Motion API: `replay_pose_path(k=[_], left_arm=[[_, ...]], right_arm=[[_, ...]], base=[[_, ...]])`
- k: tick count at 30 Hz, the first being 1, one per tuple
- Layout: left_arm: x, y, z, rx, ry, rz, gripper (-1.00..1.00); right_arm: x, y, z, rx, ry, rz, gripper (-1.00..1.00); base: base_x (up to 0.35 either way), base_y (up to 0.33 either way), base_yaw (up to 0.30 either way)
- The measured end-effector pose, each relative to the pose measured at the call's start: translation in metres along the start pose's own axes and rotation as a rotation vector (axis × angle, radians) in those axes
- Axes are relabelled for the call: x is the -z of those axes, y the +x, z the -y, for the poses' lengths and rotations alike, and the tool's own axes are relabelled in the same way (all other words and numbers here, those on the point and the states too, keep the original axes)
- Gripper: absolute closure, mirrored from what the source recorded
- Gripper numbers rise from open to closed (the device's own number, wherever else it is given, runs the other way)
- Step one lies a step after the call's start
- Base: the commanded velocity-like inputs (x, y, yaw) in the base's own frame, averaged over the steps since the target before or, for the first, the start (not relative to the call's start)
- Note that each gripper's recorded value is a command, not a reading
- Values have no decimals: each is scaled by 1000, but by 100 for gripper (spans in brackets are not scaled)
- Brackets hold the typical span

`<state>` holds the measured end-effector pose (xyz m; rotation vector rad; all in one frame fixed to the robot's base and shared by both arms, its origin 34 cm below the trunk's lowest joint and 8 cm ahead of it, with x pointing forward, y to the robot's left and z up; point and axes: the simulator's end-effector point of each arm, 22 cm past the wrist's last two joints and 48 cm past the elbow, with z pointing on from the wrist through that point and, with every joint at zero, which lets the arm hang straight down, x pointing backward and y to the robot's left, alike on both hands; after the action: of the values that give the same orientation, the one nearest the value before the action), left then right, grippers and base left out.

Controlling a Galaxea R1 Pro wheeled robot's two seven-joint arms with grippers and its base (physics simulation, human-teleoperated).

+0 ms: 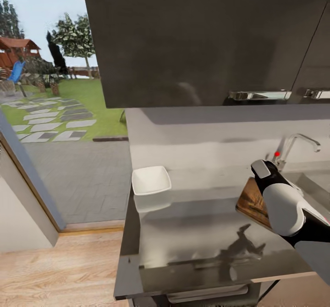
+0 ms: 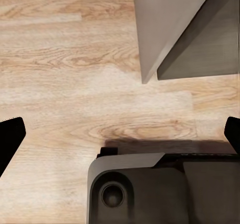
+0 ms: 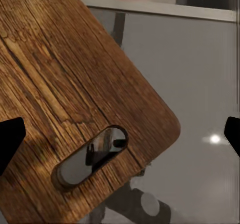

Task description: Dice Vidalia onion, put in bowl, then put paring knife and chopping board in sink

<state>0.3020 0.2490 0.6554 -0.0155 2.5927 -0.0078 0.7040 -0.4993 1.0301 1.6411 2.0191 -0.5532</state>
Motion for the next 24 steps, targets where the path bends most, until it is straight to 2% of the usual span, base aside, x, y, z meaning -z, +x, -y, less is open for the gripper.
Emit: replay_pose_path(k=[24], left_arm=[[0,0,1,0,1,0,-100]], right_arm=[[0,0,-1,1,-8,0,-100]], base=[[-73,-58,0]])
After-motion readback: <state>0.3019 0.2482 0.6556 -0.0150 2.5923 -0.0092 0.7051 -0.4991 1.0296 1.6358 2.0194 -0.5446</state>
